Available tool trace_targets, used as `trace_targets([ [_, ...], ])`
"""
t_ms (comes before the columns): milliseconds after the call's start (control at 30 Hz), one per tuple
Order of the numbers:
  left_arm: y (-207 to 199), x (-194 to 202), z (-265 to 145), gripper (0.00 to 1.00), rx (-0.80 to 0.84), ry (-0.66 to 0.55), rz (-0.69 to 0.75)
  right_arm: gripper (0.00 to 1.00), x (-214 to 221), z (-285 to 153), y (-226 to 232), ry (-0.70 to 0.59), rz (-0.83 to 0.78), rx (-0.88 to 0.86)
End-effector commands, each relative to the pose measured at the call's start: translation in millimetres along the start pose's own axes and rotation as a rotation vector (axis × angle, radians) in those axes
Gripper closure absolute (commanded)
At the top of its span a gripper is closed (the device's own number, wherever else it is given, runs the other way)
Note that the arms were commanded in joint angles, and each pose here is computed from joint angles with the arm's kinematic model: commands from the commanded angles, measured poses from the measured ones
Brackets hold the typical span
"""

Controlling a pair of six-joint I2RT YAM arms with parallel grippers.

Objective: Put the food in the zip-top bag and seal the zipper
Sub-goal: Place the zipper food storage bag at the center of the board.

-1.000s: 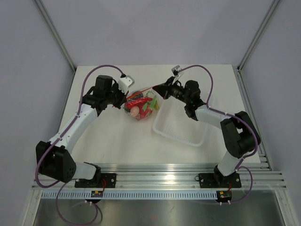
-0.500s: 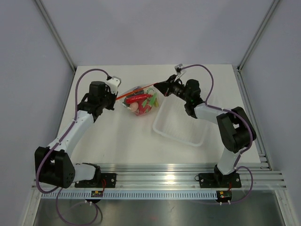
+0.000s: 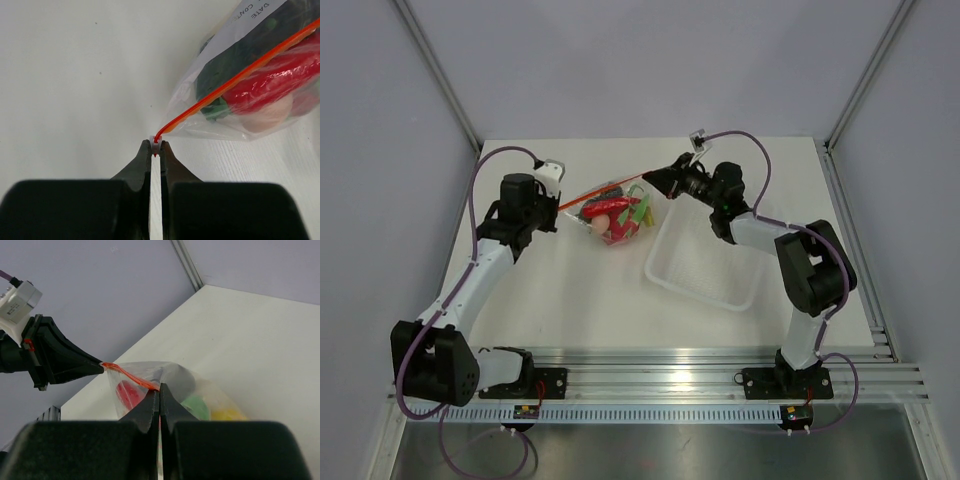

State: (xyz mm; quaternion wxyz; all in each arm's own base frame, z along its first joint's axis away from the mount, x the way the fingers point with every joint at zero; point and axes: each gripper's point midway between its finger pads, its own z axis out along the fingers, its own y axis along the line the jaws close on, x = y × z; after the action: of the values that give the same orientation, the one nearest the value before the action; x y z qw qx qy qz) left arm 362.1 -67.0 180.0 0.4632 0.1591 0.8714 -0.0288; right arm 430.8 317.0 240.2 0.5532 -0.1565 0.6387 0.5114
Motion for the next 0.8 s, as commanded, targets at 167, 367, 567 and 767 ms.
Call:
trace_targets([
  [167,43,-91,-10,1.0,-0.13,-0.154,-0.01,1.0,-101,33,8,-0.131,-0.154,-0.088],
  [367,34,-130,-41,1.0,-0.094,-0.357,0.018,1.0,-115,50,31,-0.087,-0.16,-0.233],
  [567,-22,-87,-64,0.9,0.157,-0.403,0.006,0.01,-36,22,15,0.063,-0.033,-0.211],
  [767,-42,-61,-88,0.01,0.233,-0.355,-0.078,0.01,-27,-5,0,0.085,-0.057,-0.004],
])
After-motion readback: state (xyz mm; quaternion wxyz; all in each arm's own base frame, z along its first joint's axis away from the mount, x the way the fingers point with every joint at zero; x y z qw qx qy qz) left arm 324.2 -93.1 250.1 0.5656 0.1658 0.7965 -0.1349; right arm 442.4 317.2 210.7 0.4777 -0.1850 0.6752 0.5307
